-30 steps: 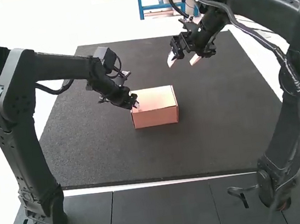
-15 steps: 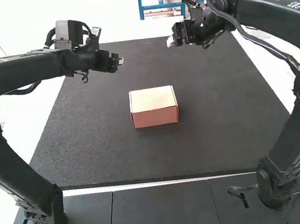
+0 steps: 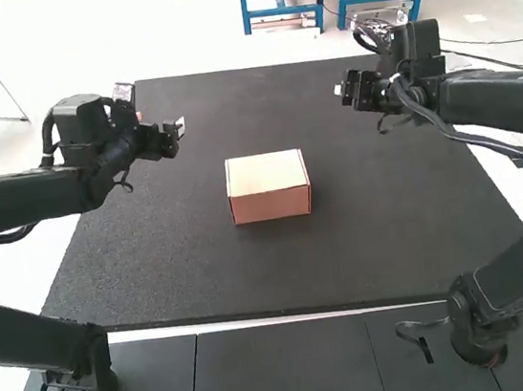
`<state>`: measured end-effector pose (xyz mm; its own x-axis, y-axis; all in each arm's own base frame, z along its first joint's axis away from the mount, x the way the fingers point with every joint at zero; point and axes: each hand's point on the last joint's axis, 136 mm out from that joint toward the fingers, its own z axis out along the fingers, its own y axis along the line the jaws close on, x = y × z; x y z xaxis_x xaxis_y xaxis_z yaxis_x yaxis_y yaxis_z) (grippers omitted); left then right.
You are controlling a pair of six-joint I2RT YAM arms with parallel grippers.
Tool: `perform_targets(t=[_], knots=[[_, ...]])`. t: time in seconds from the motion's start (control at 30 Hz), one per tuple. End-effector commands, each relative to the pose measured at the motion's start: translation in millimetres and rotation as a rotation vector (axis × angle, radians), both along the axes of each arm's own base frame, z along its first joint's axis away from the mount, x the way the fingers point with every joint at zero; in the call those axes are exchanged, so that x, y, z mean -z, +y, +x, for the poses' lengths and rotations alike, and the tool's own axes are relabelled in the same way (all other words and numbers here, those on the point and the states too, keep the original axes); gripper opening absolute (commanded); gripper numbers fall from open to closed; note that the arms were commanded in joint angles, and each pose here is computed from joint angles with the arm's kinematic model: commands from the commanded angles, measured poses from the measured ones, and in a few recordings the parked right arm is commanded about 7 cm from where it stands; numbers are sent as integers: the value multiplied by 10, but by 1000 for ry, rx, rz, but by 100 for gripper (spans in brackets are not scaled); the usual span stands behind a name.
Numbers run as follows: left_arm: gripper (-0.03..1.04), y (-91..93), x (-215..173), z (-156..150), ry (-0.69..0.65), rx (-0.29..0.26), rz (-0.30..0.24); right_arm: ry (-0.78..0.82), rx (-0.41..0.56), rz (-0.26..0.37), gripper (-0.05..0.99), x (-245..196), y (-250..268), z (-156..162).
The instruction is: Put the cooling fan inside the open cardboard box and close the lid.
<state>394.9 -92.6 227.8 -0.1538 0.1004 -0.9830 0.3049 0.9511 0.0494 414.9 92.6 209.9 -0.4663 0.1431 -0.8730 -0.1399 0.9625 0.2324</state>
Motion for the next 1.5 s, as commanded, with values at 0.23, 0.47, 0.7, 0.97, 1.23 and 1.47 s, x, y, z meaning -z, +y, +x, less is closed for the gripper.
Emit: perform_targets(t=[0.23, 0.47, 0.7, 0.97, 1.23, 1.47], knots=[[96, 589, 407, -323, 8, -168, -23, -156, 143, -85, 91, 111, -718, -418], [96, 793, 470, -492, -31, -212, -22, -192, 208, -91, 91, 299, -931, -663], [96, 761, 415, -762, -131, -196, -33, -225, 176, -88, 91, 422, -907, -828], [96, 755, 213, -1079, -287, -192, -57, -329, 152, -85, 91, 373, -876, -1085], [96, 758, 107, -1352, -335, -194, -87, -448, 158, -61, 91, 348, -856, -1428], [96, 811, -42, -1562, -422, -211, -51, -522, 161, -68, 91, 223, -851, -1695]])
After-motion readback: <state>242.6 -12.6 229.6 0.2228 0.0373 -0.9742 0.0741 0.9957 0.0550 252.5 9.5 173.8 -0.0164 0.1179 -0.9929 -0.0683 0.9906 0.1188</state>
